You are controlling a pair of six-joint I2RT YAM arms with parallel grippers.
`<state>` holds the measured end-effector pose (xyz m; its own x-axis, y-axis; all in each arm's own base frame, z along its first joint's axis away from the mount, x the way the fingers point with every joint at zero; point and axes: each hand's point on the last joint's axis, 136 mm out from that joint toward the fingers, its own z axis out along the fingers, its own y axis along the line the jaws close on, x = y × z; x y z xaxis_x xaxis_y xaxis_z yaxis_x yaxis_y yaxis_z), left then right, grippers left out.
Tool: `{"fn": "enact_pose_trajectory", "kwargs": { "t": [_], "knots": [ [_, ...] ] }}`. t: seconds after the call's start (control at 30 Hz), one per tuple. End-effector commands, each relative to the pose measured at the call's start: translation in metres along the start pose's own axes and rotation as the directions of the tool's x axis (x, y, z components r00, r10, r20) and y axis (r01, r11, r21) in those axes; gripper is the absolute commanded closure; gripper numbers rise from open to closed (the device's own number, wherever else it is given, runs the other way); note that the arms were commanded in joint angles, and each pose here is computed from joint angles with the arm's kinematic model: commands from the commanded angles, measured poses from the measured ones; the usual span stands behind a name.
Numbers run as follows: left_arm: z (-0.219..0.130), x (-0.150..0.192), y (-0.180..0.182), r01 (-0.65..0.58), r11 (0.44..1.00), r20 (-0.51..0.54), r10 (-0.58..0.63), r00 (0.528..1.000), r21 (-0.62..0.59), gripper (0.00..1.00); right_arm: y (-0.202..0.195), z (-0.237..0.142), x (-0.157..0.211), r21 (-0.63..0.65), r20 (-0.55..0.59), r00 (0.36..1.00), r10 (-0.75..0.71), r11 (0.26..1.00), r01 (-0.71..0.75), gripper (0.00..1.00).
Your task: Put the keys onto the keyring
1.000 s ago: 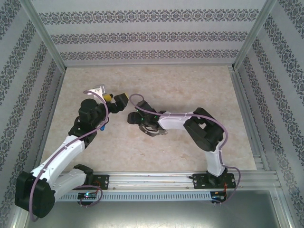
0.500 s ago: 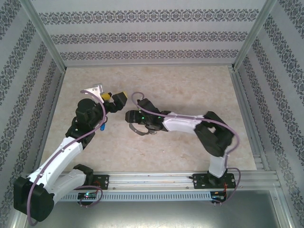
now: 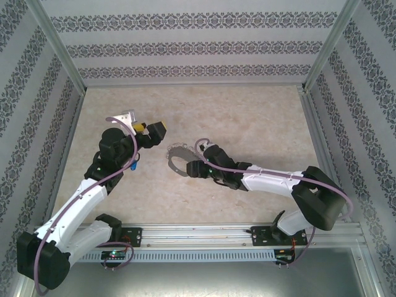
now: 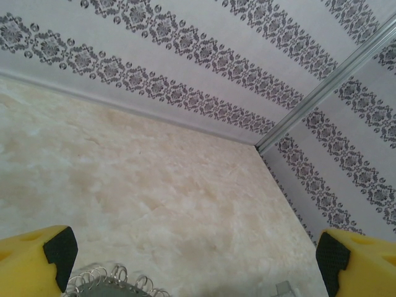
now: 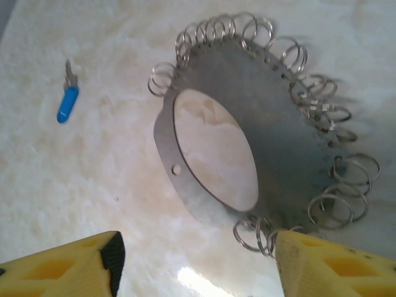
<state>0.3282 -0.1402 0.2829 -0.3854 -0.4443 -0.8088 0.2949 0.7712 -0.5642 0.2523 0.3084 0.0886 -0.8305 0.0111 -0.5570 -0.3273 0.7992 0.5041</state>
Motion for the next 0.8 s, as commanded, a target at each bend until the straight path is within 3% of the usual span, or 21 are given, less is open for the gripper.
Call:
{"fn": "enact_pose_trajectory", "kwargs": {
  "t": [0.0,0.43,0.77],
  "knots": [
    [0.001,0.016,0.005,0.014,1.000,-0.040,-0.014,0.999,-0.010,0.00,0.013,0.004,0.005,-0.032,-0.016,0.998,-0.069,0.997,0.068,0.37],
    [0.006,0.023,0.011,0.030,0.999,-0.057,-0.031,0.998,-0.029,0.00,0.015,0.029,0.019,-0.003,-0.092,0.987,-0.131,0.991,0.131,0.51],
    [0.006,0.023,0.010,0.037,0.999,-0.052,-0.038,0.998,-0.020,0.00,0.005,0.036,0.027,0.034,-0.119,0.984,-0.131,0.990,0.136,0.52]
  ]
}}
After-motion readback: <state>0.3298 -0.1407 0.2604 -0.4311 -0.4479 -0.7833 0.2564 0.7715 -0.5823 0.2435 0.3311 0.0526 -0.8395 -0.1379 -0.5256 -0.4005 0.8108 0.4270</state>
